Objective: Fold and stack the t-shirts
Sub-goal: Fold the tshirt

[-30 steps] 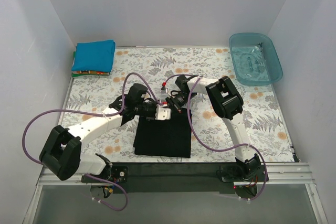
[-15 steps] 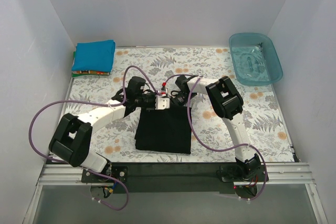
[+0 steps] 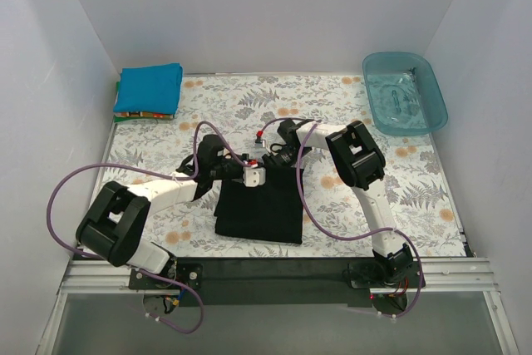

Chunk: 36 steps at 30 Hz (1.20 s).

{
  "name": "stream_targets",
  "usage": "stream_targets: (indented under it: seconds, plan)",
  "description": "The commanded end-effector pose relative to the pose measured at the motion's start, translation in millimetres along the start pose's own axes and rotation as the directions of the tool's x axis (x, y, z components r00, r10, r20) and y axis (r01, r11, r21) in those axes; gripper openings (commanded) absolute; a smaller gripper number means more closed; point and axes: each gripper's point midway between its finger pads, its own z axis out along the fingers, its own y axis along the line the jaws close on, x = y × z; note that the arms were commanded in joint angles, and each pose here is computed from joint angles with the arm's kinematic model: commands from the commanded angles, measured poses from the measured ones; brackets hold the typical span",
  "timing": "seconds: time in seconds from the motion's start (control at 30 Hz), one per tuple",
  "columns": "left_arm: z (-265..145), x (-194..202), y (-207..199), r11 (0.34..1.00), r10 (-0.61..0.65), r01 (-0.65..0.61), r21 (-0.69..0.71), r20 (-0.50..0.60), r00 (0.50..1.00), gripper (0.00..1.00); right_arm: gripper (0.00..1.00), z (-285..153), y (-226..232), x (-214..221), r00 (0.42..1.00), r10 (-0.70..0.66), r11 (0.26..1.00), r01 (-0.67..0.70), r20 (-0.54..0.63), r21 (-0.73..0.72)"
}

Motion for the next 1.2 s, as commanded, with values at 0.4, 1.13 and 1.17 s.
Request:
stream_targets:
  seconds: [0.4, 1.13, 1.17]
  plan:
    - [-10, 15, -24, 0.993, 0.112, -0.112, -0.048, -0.006, 0.994, 0.00, 0.30, -54, 9, -46, 0.981, -0.148, 0.882, 0.188, -0.125, 0.432]
    - [-76, -9, 38, 0.547, -0.837, 0.835, -0.057, -0.023, 0.547, 0.44, 0.68, -181, 50, -36, 0.970, -0.147, 0.891, 0.044, 0.196, 0.453]
    - [-78, -4, 35, 0.492, -0.871, 0.868, -0.065, -0.032, 0.491, 0.46, 0.68, -178, 54, -34, 0.967, -0.149, 0.895, 0.042, 0.208, 0.443]
